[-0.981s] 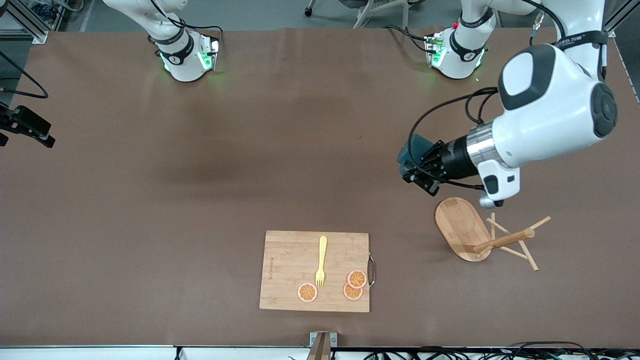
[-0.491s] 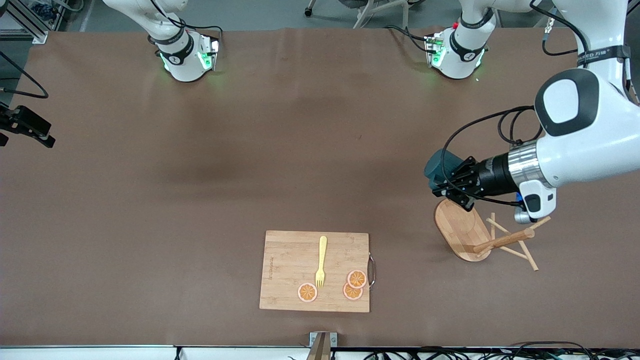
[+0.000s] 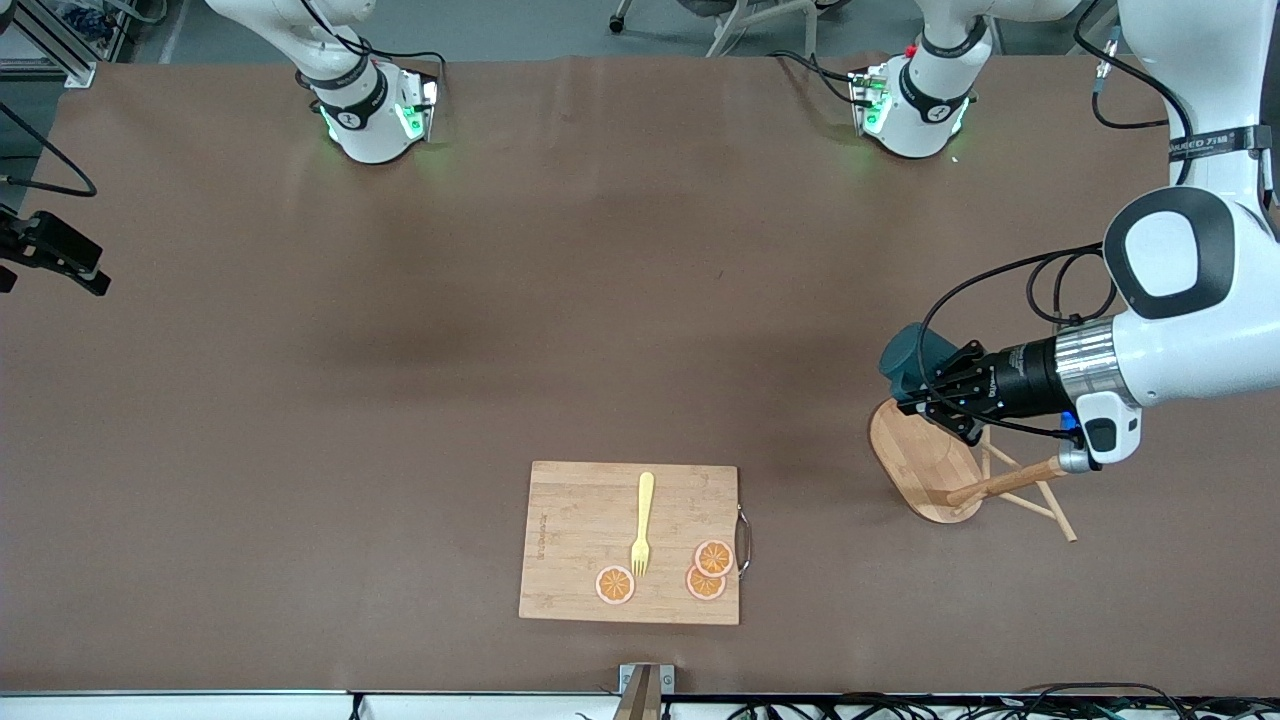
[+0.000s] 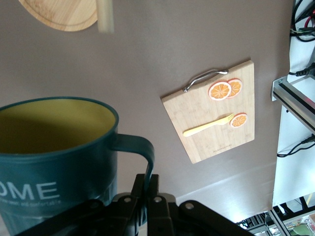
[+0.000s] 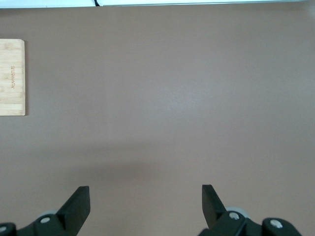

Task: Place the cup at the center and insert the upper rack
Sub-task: 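Carry the mug to the wooden mug tree with the left gripper, then hook the mug handle onto a mug tree peg with the left gripper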

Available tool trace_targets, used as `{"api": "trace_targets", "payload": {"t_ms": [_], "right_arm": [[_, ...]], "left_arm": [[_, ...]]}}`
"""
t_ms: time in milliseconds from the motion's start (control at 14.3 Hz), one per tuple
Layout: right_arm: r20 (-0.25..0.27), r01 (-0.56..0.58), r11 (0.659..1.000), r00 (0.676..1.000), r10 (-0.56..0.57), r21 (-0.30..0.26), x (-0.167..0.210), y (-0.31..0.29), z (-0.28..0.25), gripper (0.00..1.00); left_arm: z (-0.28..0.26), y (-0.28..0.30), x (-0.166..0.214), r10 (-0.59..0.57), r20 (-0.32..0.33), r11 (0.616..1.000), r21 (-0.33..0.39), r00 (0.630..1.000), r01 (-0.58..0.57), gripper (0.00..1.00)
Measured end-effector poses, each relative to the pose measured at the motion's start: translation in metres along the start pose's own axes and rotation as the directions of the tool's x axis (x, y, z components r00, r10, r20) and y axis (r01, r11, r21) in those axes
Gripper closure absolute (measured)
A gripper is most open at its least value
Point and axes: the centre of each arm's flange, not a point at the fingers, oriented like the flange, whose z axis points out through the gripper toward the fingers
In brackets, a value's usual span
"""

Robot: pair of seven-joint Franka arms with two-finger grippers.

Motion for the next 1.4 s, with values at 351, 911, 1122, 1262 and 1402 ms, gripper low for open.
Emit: {"api": "trace_targets", "payload": {"t_ms": [351,911,1122,1262,1402], "right_arm": [[0.000,0.000,1.000,1.000,0.000,0.000,0.000,0.000,0.000,0.00],[0.000,0.000,1.000,1.000,0.000,0.000,0.000,0.000,0.000,0.00],[0.000,0.000,1.000,1.000,0.000,0.000,0.000,0.000,0.000,0.00],[0.000,0.000,1.000,1.000,0.000,0.000,0.000,0.000,0.000,0.00],[0.000,0.000,1.000,1.000,0.000,0.000,0.000,0.000,0.000,0.00]], "left_arm": [[-0.009,-0.009,0.030,0.029,-0.008,1.000,-0.011,1.000,-0.029,0.95],[-0.008,-0.012,0.045,0.050,-0.010,0.999,-0.013,0.999,-0.050,0.95],[-0.005,-0.008,0.037,0.064,-0.008,0.998,-0.013,0.998,-0.064,0.95],[-0.006,-0.004,0.032,0.074,-0.010,0.997,-0.020,0.997,-0.074,0.95],[-0.009,-0.002,0.030,0.079,-0.013,0.997,-0.025,0.997,-0.079,0.95]]}}
